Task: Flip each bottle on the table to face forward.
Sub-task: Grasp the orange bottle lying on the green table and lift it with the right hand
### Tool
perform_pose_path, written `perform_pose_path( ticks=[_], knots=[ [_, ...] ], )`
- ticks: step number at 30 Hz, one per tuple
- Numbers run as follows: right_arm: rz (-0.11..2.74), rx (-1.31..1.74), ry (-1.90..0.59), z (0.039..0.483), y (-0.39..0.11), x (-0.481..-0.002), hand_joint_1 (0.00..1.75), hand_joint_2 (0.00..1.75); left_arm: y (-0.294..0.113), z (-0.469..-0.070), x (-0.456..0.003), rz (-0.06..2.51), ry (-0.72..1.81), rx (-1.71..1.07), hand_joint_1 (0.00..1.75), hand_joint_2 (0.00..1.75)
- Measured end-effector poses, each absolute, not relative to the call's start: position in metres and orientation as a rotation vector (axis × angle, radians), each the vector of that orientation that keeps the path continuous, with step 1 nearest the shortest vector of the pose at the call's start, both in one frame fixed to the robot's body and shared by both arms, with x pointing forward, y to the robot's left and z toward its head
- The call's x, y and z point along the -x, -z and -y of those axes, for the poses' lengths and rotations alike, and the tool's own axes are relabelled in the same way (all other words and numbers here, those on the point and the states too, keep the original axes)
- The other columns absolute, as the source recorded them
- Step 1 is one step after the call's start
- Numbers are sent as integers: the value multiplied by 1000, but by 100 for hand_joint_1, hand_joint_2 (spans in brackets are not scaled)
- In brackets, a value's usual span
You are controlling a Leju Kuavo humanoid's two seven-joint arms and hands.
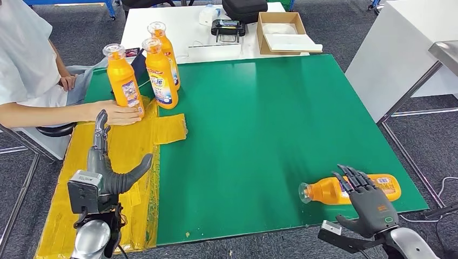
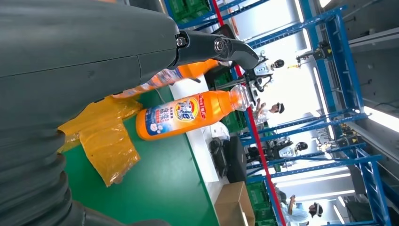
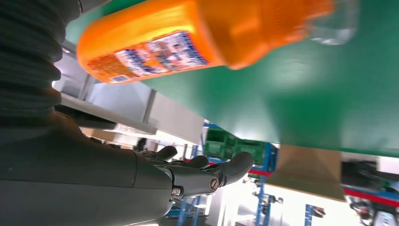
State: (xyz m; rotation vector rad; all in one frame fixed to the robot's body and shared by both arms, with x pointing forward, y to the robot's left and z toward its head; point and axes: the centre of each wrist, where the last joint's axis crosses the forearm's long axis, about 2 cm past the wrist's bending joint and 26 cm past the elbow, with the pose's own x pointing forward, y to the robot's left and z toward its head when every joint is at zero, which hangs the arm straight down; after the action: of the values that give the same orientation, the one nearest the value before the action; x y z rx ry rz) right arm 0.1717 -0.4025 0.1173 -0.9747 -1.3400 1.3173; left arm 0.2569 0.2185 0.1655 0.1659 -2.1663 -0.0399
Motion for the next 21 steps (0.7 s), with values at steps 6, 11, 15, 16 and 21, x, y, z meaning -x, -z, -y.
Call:
perform_pose_path(
  ticks=[6,11,15,16,21],
  knots=[
    [1264,1020,-1323,415,-114,-173,0,175,-164,-218,-257,2159,42,-158,0,175],
    [1176,1065,-1314,437,-111,-183,0,175,-164,-218,-258,2148,44,-138,0,175],
    [1119,1083,-1296,451,-106,-193,0,175,-163,-217,-260,2137,43,-126,0,175],
    [1103,1087,-1293,455,-104,-195,0,175,-162,-217,-261,2134,45,-124,0,175],
    [1051,1093,-1284,466,-98,-204,0,175,-161,-217,-263,2128,44,-111,0,175]
  ],
)
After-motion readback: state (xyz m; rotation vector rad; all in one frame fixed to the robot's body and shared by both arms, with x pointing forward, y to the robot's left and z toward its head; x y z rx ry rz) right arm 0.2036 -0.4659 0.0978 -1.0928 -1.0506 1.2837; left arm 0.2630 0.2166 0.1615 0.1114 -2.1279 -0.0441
